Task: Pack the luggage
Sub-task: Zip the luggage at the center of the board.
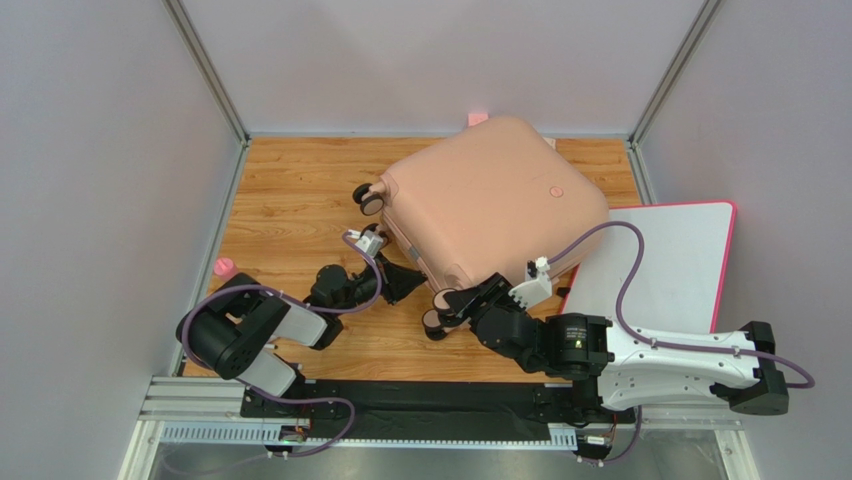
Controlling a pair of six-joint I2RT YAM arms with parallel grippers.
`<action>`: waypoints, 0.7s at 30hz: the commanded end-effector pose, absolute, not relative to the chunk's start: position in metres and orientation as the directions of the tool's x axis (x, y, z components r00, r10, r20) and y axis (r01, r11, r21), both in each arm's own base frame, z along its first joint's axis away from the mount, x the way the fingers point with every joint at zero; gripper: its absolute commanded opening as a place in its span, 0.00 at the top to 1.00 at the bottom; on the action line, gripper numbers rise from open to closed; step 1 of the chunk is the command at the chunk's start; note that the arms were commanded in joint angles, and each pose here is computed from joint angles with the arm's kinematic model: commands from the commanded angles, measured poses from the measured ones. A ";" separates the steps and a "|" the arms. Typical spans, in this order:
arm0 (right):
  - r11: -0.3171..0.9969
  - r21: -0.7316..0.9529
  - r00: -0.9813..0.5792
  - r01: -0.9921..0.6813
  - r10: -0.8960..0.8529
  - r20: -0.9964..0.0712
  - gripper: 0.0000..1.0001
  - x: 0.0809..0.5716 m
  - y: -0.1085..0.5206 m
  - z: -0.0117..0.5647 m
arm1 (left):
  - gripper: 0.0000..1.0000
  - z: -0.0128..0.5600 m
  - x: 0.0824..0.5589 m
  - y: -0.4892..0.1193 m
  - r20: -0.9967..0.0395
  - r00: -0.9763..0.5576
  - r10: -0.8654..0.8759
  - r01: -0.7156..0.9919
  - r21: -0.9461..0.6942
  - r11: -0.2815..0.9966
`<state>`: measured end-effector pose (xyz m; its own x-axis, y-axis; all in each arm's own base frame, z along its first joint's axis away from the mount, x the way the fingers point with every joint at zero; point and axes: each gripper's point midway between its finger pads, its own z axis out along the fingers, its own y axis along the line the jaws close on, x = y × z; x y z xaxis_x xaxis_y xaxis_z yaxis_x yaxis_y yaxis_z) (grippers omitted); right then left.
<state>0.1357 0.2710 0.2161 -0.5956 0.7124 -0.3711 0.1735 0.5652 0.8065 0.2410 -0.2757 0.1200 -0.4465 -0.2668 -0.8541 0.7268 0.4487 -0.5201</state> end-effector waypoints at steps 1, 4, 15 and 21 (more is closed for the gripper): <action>0.581 0.806 -0.610 0.117 0.682 -0.403 1.00 0.130 0.273 0.229 | 0.75 0.192 0.266 -0.275 -0.888 -0.194 -0.418 0.815 -0.383 0.435; 0.582 0.804 -0.611 0.117 0.681 -0.404 1.00 0.129 0.273 0.228 | 0.81 0.191 0.266 -0.273 -0.888 -0.189 -0.419 0.810 -0.382 0.445; 0.578 0.807 -0.603 0.124 0.690 -0.402 1.00 0.129 0.270 0.228 | 1.00 0.189 0.275 -0.250 -0.881 -0.155 -0.446 0.753 -0.398 0.524; 0.583 0.803 -0.600 0.122 0.688 -0.408 1.00 0.128 0.268 0.228 | 1.00 0.184 0.279 -0.242 -0.886 -0.167 -0.432 0.755 -0.397 0.522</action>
